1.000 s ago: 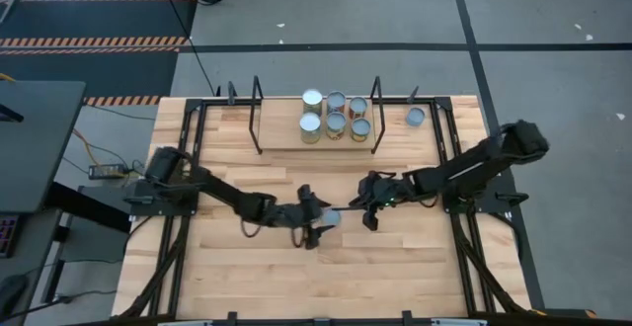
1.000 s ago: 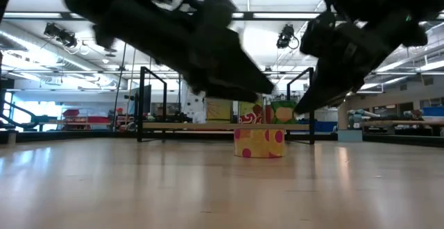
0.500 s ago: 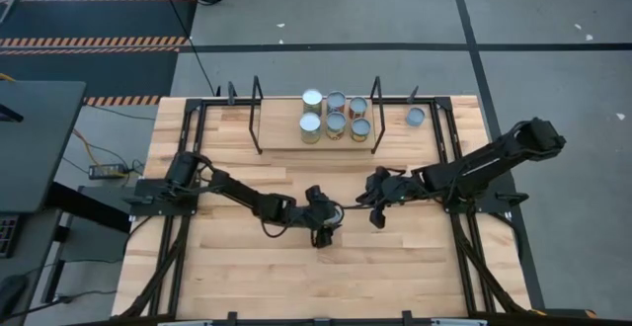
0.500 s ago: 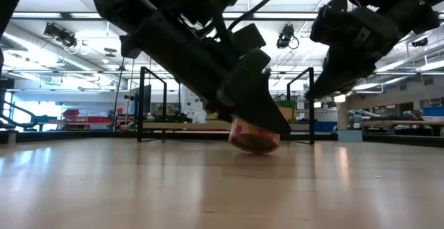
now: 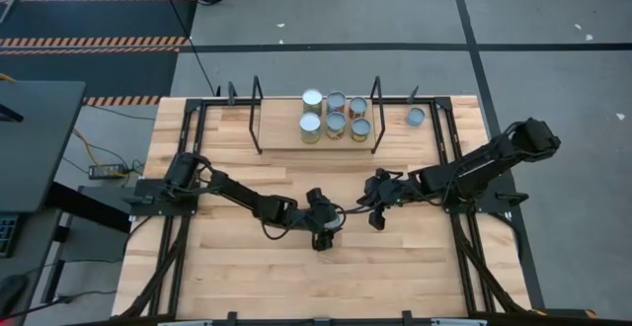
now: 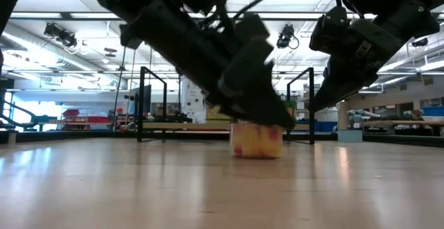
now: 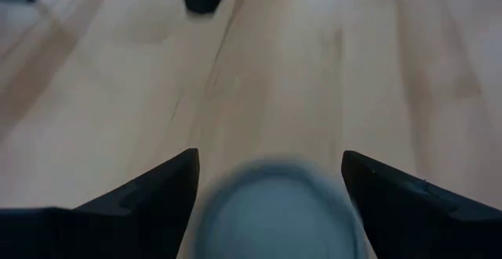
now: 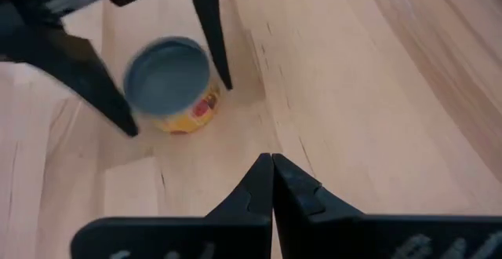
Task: Pick and place cans onto a shelf
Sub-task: Put the pineapple rings on the shelf
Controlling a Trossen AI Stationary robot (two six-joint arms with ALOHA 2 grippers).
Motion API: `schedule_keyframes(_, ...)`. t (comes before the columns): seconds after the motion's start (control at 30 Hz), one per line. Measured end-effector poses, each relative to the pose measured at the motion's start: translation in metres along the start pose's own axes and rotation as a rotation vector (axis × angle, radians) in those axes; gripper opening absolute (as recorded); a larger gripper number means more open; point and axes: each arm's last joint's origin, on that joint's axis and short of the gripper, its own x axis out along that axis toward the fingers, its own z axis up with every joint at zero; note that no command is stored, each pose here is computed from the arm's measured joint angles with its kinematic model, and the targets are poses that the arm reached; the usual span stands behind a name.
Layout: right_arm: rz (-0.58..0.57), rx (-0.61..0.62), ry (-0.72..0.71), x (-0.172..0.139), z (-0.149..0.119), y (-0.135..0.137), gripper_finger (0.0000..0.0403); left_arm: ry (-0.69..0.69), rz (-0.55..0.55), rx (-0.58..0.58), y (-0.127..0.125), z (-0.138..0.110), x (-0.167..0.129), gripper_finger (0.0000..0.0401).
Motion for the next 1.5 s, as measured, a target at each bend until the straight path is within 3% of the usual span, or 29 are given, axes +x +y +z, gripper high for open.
schedule_keyframes(0.2,-0.005,-0.002,0.009,0.001,-0.001,0.0,0.0005,0.014,0.032,-0.023,0.001,0.008,-0.013,0.0318)
schedule_keyframes(0.5,-0.008,-0.004,0.018,0.001,-0.002,-0.001,0.0005,0.101,-0.033,-0.044,-0.003,0.003,-0.018,0.0318)
schedule_keyframes(0.63,-0.006,-0.004,0.02,0.001,-0.002,-0.001,0.0005,0.116,-0.058,-0.043,-0.003,0.023,-0.031,0.0318)
schedule_keyframes(0.73,-0.006,-0.004,0.02,0.001,-0.002,-0.001,0.0005,0.248,-0.042,0.004,-0.003,0.03,-0.033,0.0318)
schedule_keyframes(0.9,-0.006,-0.003,0.019,0.001,-0.002,-0.001,0.0005,0.31,-0.046,0.029,-0.008,0.046,-0.033,0.0318)
schedule_keyframes(1.1,0.002,0.001,0.02,0.001,-0.002,0.0,0.0005,0.348,-0.092,0.009,-0.005,0.049,-0.033,0.0318)
schedule_keyframes(1.37,0.021,0.007,0.034,0.001,-0.002,0.0,0.0005,0.376,-0.063,-0.053,0.006,0.045,-0.022,0.0319)
schedule_keyframes(1.5,0.023,0.006,0.035,0.001,-0.003,0.0,0.0005,0.391,-0.062,-0.012,0.007,0.04,-0.017,0.0318)
